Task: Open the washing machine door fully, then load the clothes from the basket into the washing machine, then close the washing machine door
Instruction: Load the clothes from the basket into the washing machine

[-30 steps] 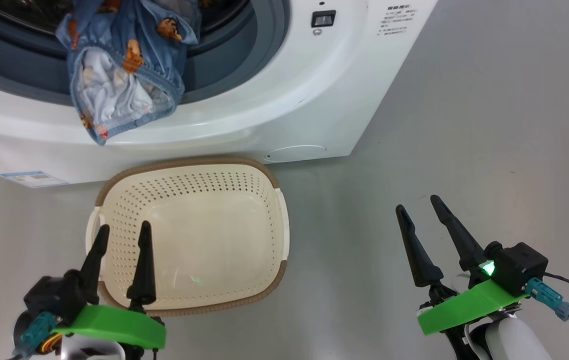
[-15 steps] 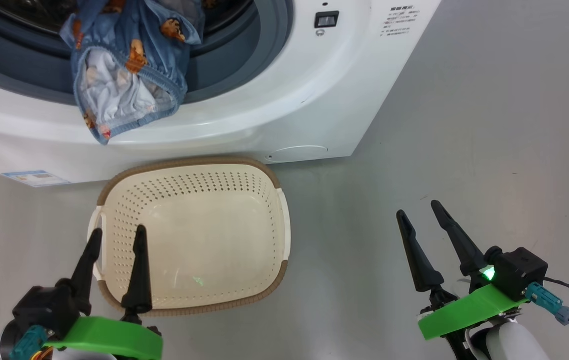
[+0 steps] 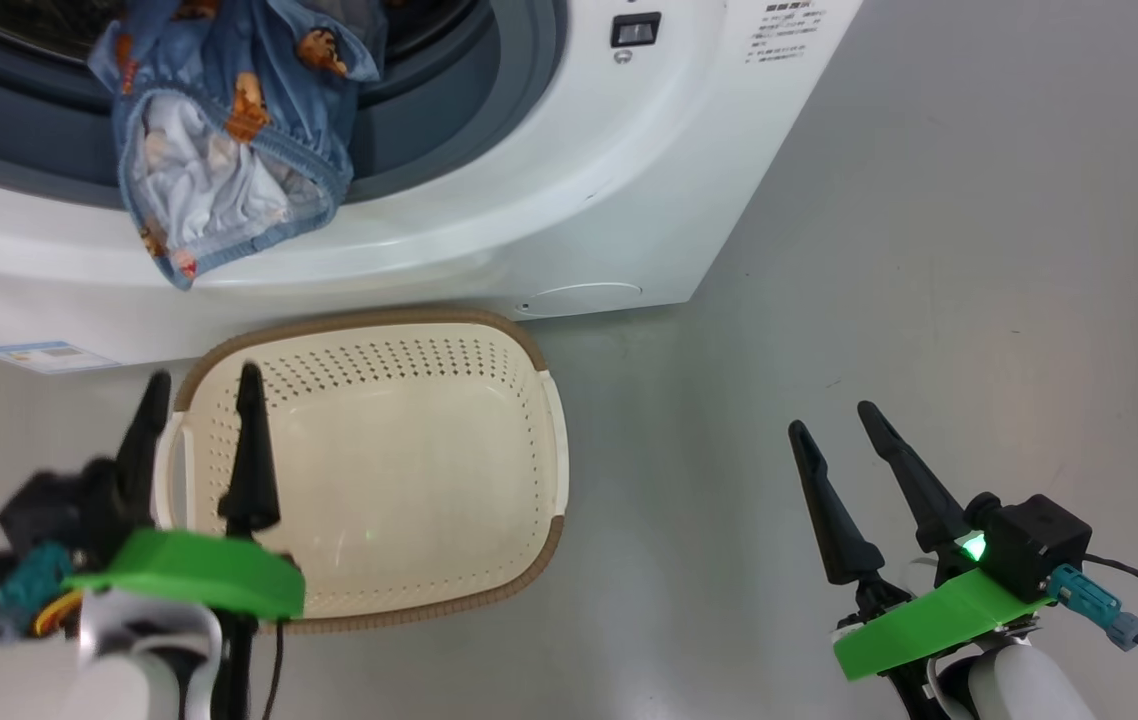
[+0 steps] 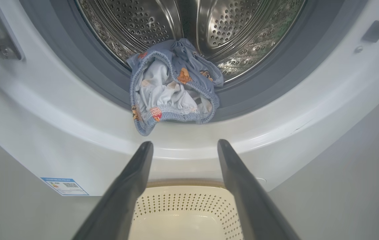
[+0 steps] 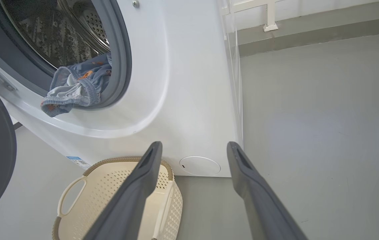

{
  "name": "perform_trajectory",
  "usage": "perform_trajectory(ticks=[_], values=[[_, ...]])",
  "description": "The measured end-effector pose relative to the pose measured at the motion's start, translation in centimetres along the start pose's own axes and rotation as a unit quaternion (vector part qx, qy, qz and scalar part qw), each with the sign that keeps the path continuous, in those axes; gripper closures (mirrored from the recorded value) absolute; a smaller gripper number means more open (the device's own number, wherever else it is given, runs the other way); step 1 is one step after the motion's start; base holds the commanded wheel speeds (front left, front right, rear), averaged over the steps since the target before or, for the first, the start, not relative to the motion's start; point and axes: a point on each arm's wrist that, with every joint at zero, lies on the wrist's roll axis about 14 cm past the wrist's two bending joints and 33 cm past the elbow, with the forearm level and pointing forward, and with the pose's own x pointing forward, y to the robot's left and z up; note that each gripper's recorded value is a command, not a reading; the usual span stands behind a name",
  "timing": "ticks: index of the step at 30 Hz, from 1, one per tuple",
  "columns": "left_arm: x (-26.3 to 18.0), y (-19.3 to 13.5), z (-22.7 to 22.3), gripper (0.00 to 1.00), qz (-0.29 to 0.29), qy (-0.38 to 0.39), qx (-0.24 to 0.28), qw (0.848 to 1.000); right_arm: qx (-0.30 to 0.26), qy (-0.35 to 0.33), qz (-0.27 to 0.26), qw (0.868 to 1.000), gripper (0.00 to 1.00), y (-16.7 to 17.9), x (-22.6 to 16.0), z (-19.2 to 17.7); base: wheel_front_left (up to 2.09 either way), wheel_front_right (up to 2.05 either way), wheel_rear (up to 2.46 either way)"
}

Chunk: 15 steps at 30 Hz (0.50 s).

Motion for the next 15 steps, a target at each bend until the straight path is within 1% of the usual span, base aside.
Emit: perform_trajectory(ticks=[5,15], values=[[2.9,-1.3,0.8,0.0,-0.021,-0.001,0.01,1.0,0.0,0.002,-0.004,1.0,0.0,-0.2,-0.2,-0.1,0.0,0.0,0.0],[8.3,-2.4,0.3,0.0,-0.043,0.045,0.059,0.996,0.002,0.009,-0.016,1.0,0.0,-0.8,-0.6,-0.6,0.0,0.0,0.0]])
